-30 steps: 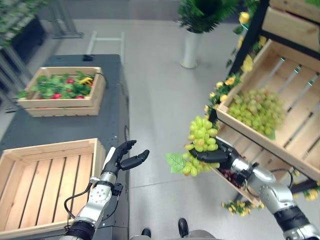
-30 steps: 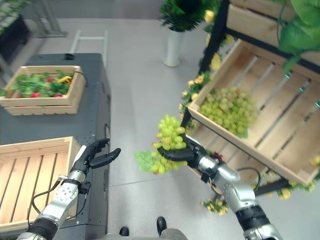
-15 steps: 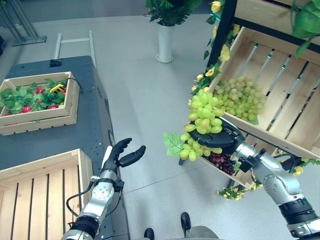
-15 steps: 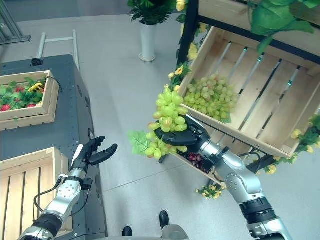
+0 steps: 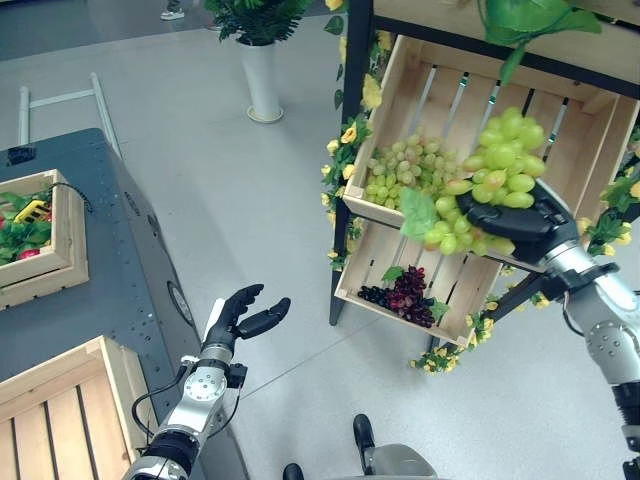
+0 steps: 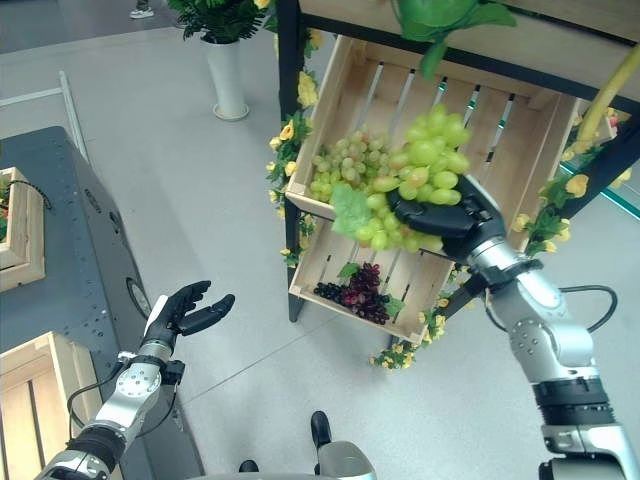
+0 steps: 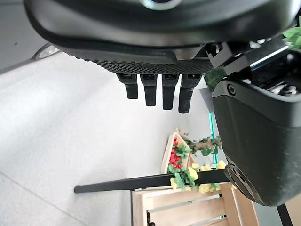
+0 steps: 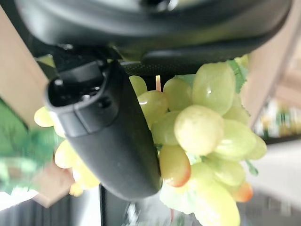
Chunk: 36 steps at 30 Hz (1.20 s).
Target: Pick up the fruits from the basket on one side to the basket on the other side
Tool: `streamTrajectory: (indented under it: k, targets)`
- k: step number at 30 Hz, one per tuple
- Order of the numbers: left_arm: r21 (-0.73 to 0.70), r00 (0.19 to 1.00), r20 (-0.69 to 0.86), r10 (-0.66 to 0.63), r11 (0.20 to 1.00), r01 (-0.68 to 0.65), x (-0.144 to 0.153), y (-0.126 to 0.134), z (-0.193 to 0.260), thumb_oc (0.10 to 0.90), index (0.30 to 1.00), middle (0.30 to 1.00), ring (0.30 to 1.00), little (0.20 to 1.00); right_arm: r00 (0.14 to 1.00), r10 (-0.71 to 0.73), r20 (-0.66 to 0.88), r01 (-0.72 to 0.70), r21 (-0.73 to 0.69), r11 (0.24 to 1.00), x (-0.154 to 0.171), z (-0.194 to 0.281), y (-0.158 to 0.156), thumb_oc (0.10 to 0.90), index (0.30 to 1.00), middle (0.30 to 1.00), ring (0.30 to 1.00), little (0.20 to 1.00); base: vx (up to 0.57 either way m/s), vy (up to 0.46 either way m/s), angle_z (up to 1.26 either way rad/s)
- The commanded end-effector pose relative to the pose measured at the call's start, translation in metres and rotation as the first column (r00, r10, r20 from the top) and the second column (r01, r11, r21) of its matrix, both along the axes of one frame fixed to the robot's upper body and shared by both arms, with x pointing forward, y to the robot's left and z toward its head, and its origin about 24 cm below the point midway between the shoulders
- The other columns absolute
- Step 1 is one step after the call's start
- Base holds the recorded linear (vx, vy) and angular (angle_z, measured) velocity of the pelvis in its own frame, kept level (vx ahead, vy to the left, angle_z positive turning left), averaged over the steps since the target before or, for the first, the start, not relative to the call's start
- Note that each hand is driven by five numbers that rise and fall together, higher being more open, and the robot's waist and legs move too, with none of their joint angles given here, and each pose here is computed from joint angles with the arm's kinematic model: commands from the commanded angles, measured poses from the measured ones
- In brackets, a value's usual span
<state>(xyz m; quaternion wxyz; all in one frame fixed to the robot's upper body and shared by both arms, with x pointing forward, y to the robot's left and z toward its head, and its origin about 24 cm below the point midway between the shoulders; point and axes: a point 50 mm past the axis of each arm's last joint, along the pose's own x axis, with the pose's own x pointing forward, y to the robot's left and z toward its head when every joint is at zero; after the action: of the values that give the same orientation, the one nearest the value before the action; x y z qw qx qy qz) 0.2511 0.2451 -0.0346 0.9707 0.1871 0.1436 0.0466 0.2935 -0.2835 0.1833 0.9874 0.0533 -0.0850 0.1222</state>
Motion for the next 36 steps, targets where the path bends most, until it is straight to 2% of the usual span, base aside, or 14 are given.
streamTrajectory:
  k: [1, 3, 8, 13, 14, 15, 16, 18, 27, 28, 29, 33, 36]
  targets:
    - [0.026, 0.984, 0.171, -0.043, 0.999, 0.039, 0.030, -0.005, 0.034, 0.800, 0.900, 0.900, 0.900, 0.900, 0.850, -0.199, 0.487, 0.205, 0.043, 0.978, -0.012, 0.118, -0.035, 0.400, 0.300, 0.300, 0.300, 0.300, 0.03, -0.020, 0.10]
    - [0.018, 0.984, 0.174, -0.044, 0.999, 0.042, 0.029, -0.008, 0.032, 0.800, 0.900, 0.900, 0.900, 0.900, 0.830, -0.255, 0.497, 0.318, -0.045, 0.947, -0.011, 0.126, -0.046, 0.400, 0.300, 0.300, 0.300, 0.300, 0.03, -0.005, 0.07]
    - [0.017, 0.985, 0.166, -0.047, 0.999, 0.044, 0.025, -0.011, 0.029, 0.800, 0.900, 0.900, 0.900, 0.900, 0.801, -0.325, 0.503, 0.466, -0.181, 0.866, -0.010, 0.138, -0.064, 0.400, 0.300, 0.300, 0.300, 0.300, 0.00, 0.005, 0.02]
    - [0.001, 0.985, 0.164, -0.045, 0.999, 0.045, 0.022, -0.014, 0.026, 0.800, 0.900, 0.900, 0.900, 0.900, 0.757, -0.371, 0.537, 0.611, -0.383, 0.693, 0.000, 0.147, -0.069, 0.400, 0.300, 0.300, 0.300, 0.300, -0.01, 0.006, 0.02]
    - [-0.001, 0.985, 0.164, -0.043, 0.999, 0.044, 0.022, -0.014, 0.026, 0.800, 0.900, 0.900, 0.900, 0.900, 0.758, -0.369, 0.538, 0.610, -0.384, 0.693, 0.001, 0.148, -0.068, 0.400, 0.300, 0.300, 0.300, 0.300, -0.02, 0.012, 0.11]
    - [-0.011, 0.985, 0.168, -0.048, 0.999, 0.051, 0.022, -0.016, 0.026, 0.800, 0.900, 0.900, 0.900, 0.900, 0.767, -0.368, 0.526, 0.617, -0.449, 0.646, 0.007, 0.148, -0.068, 0.400, 0.300, 0.300, 0.300, 0.300, -0.01, 0.006, 0.13]
    - [-0.013, 0.985, 0.168, -0.047, 0.999, 0.050, 0.022, -0.016, 0.026, 0.800, 0.900, 0.900, 0.900, 0.900, 0.767, -0.366, 0.526, 0.617, -0.449, 0.646, 0.007, 0.148, -0.068, 0.400, 0.300, 0.300, 0.300, 0.300, -0.02, 0.012, 0.13]
    - [-0.030, 0.984, 0.167, -0.067, 0.997, 0.073, 0.023, -0.023, 0.025, 0.800, 0.900, 0.900, 0.900, 0.900, 0.808, -0.371, 0.458, 0.585, -0.541, 0.604, 0.023, 0.142, -0.065, 0.400, 0.300, 0.300, 0.300, 0.300, -0.01, 0.011, 0.09]
    - [-0.051, 0.983, 0.148, -0.107, 0.992, 0.116, 0.023, -0.032, 0.022, 0.800, 0.900, 0.900, 0.900, 0.900, 0.848, -0.423, 0.319, 0.522, -0.636, 0.568, 0.050, 0.111, -0.066, 0.400, 0.300, 0.300, 0.300, 0.300, 0.00, 0.001, 0.14]
    - [-0.053, 0.983, 0.146, -0.112, 0.991, 0.121, 0.023, -0.033, 0.022, 0.800, 0.900, 0.900, 0.900, 0.900, 0.845, -0.432, 0.315, 0.524, -0.650, 0.550, 0.052, 0.109, -0.066, 0.525, 0.488, 0.488, 0.488, 0.488, -0.01, 0.003, 0.22]
    - [-0.055, 0.982, 0.145, -0.119, 0.990, 0.128, 0.023, -0.034, 0.022, 0.800, 0.900, 0.900, 0.900, 0.900, 0.842, -0.450, 0.300, 0.519, -0.678, 0.520, 0.054, 0.105, -0.067, 0.800, 0.900, 0.900, 0.900, 0.900, -0.01, 0.006, 0.24]
    - [-0.060, 0.980, 0.148, -0.137, 0.987, 0.147, 0.023, -0.038, 0.022, 0.800, 0.900, 0.900, 0.900, 0.900, 0.841, -0.494, 0.222, 0.468, -0.758, 0.455, 0.059, 0.093, -0.073, 0.800, 0.900, 0.900, 0.900, 0.900, 0.00, 0.002, 0.03]
    - [-0.058, 0.977, 0.156, -0.142, 0.987, 0.153, 0.024, -0.038, 0.024, 0.800, 0.900, 0.900, 0.900, 0.900, 0.831, -0.536, 0.150, 0.423, -0.796, 0.433, 0.057, 0.084, -0.082, 0.800, 0.900, 0.900, 0.900, 0.900, 0.01, -0.003, 0.05]
